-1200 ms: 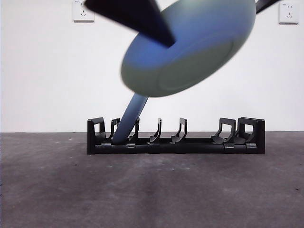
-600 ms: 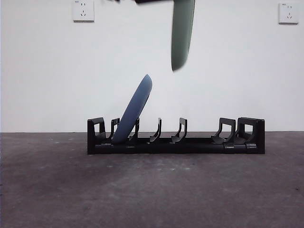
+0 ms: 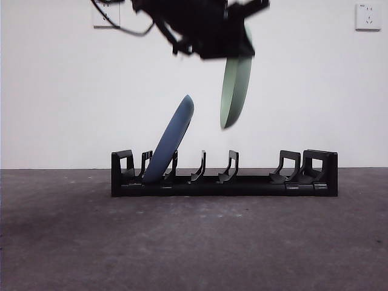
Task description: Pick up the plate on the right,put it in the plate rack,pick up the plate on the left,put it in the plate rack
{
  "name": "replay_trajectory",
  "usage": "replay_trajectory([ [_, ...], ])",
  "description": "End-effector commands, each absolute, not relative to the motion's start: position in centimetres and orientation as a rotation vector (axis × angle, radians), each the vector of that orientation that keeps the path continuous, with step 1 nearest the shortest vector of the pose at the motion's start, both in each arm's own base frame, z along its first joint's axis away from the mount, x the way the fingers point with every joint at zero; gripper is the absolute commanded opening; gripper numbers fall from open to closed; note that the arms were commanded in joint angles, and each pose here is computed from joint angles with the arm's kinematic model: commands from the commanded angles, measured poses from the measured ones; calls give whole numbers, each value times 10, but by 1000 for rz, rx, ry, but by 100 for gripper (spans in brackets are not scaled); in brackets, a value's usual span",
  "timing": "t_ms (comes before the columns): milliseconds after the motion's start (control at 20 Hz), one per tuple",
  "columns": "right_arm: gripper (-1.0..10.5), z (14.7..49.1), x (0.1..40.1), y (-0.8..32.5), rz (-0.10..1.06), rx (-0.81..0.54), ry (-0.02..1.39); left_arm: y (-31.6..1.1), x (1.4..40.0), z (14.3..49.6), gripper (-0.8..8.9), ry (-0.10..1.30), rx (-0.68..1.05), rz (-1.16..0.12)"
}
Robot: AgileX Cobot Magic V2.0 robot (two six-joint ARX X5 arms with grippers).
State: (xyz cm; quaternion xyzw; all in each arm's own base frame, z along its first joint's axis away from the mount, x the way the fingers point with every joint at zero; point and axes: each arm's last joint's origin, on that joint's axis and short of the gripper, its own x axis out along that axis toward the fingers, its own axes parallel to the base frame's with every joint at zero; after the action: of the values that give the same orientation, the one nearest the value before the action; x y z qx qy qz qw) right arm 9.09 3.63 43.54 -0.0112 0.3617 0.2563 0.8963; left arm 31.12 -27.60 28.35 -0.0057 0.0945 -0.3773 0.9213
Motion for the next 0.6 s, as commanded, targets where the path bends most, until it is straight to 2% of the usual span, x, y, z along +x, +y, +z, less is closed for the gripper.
replay_trajectory([
  [50,343,436,91,36,537,-44,738,-275,321,271,-9,217,-24,-753],
  [600,343,435,91,36,540,-52,738,-273,339,233,-8,319,11,-715],
])
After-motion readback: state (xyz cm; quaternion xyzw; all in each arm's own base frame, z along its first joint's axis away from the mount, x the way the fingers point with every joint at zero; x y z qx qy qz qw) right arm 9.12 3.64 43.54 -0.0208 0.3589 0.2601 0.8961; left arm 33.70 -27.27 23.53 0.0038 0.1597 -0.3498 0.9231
